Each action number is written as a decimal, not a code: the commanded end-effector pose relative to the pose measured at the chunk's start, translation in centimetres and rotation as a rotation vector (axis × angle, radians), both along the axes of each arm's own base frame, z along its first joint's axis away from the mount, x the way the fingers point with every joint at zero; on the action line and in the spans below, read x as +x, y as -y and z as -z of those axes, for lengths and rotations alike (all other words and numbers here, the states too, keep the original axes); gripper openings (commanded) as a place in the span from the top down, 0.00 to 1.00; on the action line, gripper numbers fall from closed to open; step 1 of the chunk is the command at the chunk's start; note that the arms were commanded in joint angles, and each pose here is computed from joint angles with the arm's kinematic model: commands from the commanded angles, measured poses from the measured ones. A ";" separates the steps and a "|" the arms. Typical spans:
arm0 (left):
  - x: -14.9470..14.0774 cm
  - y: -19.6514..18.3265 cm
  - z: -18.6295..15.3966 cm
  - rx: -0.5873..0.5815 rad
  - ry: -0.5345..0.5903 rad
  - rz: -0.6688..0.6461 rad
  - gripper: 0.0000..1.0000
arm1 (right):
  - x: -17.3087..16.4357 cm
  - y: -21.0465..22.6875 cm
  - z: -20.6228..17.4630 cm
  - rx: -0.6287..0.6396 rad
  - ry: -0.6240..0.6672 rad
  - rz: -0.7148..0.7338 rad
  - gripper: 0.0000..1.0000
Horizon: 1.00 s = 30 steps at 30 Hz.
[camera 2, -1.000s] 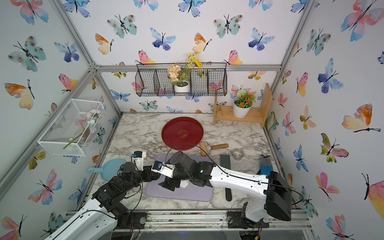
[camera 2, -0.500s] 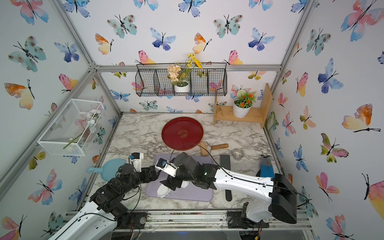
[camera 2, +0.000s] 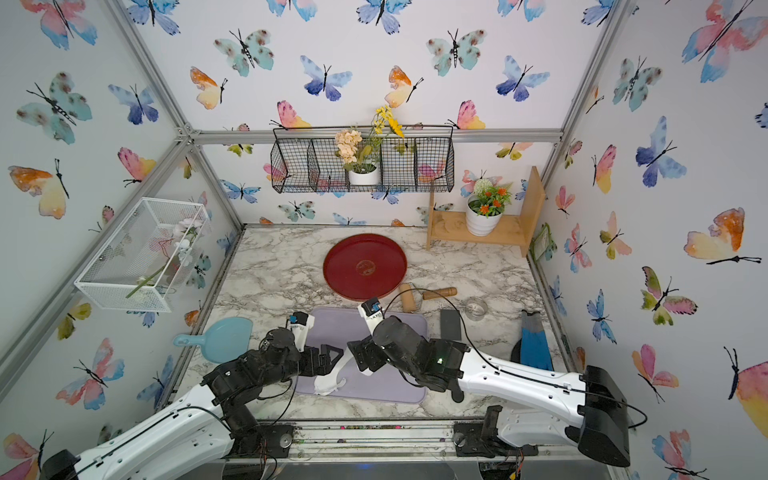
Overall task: Roll out the dumpling wrappers from the dough
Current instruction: Remove the dumpling wrapper from the work surface.
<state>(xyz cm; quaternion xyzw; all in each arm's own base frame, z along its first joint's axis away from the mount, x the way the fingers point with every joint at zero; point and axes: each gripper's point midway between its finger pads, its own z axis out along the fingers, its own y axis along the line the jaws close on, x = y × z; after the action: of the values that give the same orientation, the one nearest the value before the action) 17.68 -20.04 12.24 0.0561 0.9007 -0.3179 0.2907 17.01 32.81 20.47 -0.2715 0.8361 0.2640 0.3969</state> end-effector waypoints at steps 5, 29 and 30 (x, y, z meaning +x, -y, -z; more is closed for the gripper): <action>1.1 -0.9 -0.2 0.062 0.010 -0.149 0.02 | -0.9 4.5 4.6 -0.066 -0.152 0.156 0.21; 1.7 -2.3 -0.8 0.055 0.074 -0.214 0.01 | 1.0 2.3 15.6 -0.268 -0.366 0.107 0.39; 1.7 -2.3 -0.7 0.056 0.074 -0.214 0.01 | 1.1 2.1 15.7 -0.268 -0.369 0.102 0.40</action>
<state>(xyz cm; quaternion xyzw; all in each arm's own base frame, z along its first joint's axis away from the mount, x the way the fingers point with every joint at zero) 19.33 -18.58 13.62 -0.0163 0.8953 -0.2773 0.3482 17.74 29.01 4.04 -0.2147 0.9423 0.1493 0.2088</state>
